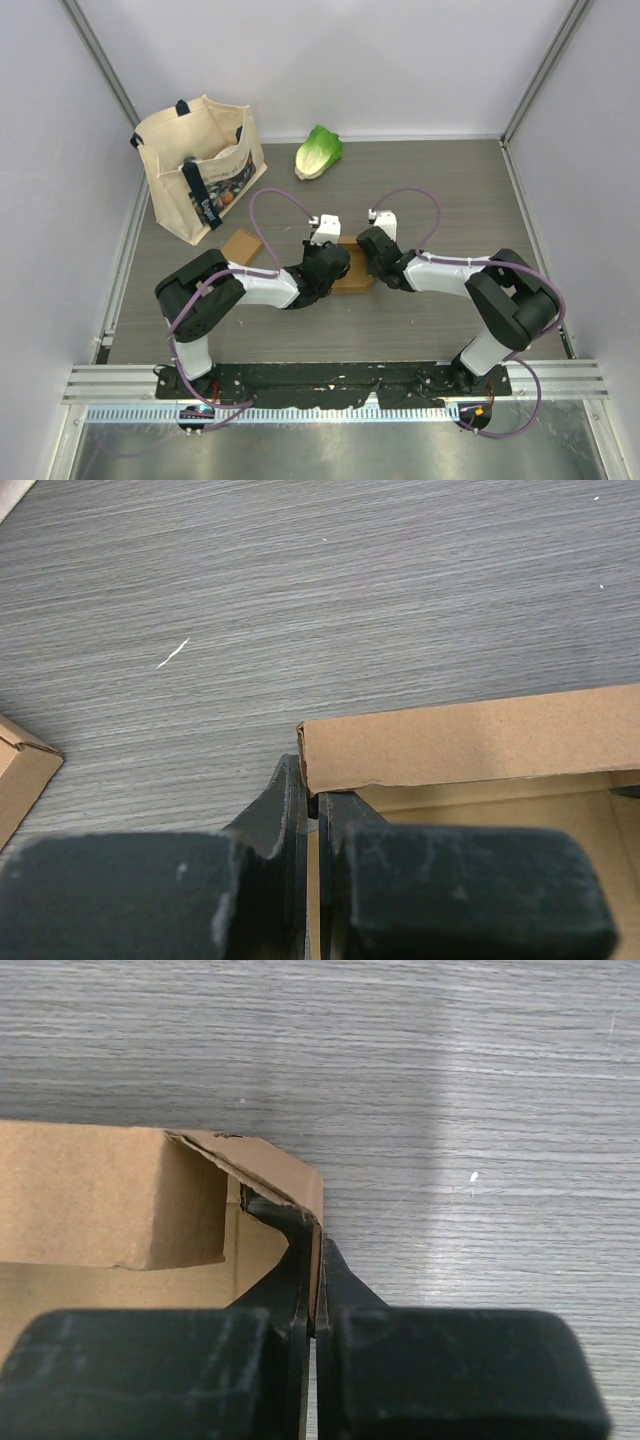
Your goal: Fold the paper box
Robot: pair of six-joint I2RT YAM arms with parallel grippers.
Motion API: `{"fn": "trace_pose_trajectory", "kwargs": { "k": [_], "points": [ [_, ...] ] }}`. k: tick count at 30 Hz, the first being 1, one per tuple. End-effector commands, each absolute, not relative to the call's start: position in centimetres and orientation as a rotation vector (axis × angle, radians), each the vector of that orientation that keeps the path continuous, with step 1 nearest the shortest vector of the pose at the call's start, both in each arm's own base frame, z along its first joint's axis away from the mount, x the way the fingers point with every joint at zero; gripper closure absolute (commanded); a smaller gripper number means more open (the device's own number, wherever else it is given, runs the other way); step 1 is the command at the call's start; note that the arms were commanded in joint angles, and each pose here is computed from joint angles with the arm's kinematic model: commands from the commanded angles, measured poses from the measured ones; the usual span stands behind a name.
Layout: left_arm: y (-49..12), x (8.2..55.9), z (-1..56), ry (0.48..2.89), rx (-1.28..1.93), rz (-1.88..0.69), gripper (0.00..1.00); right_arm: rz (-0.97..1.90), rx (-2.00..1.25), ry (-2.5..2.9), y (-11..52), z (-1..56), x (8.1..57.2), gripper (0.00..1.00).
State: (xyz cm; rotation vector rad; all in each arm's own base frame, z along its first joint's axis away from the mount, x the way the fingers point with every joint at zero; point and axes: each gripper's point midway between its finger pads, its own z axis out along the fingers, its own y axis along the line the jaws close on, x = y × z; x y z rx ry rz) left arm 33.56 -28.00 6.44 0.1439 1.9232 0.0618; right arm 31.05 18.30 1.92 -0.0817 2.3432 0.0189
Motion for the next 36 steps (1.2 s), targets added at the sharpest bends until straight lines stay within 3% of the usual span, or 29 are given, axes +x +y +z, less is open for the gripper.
{"fn": "trace_pose_trajectory", "kwargs": {
  "k": [1, 5, 9, 11, 13, 16, 22, 24, 25, 28, 29, 32, 36],
  "points": [
    [-28.0, 33.3, 6.7, 1.918, 0.149, 0.064, 1.00, -0.075, -0.039, 2.341, 16.9, 2.3, 30.7, 0.99],
    [-27.9, 33.3, 6.7, 1.918, 0.148, 0.065, 1.00, -0.005, -0.075, 2.263, 17.5, 6.2, 31.2, 1.00],
    [-28.0, 33.3, 6.7, 1.919, 0.149, 0.059, 1.00, 0.133, -0.155, 2.338, 19.7, 6.1, 30.0, 1.00],
    [-27.9, 33.3, 6.8, 1.917, 0.146, 0.063, 1.00, 0.112, -0.126, 2.353, 19.2, 5.9, 29.8, 0.89],
    [-27.9, 33.3, 6.9, 1.915, 0.145, 0.064, 1.00, 0.098, -0.119, 2.339, 18.6, 6.5, 29.7, 0.70],
    [-27.8, 33.3, 7.0, 1.915, 0.147, 0.068, 1.00, 0.080, -0.133, 2.315, 17.8, 7.4, 29.9, 0.61],
    [-27.8, 33.3, 7.0, 1.915, 0.147, 0.065, 1.00, 0.100, -0.171, 2.262, 17.9, 8.1, 31.5, 0.62],
    [-27.8, 33.3, 7.1, 1.914, 0.150, 0.064, 1.00, 0.112, -0.194, 2.256, 18.4, 8.1, 32.2, 0.67],
    [-27.8, 33.3, 7.2, 1.912, 0.151, 0.067, 1.00, 0.108, -0.202, 2.265, 18.6, 7.6, 32.4, 0.75],
    [-27.4, 33.0, 8.3, 1.910, 0.149, 0.059, 0.78, 0.127, -0.200, 2.261, 19.0, 7.4, 32.6, 0.89],
    [-27.0, 32.6, 8.2, 1.918, 0.152, 0.053, 0.63, 0.135, -0.197, 2.258, 19.0, 7.5, 32.5, 0.90],
    [-26.4, 31.4, 10.3, 1.918, 0.143, -0.032, 0.47, 0.142, -0.183, 2.244, 19.0, 7.7, 32.6, 0.91],
    [-26.6, 29.1, 13.0, 1.923, 0.115, -0.253, 0.44, 0.172, -0.182, 2.235, 19.2, 7.7, 32.4, 0.85]
  ]
}}
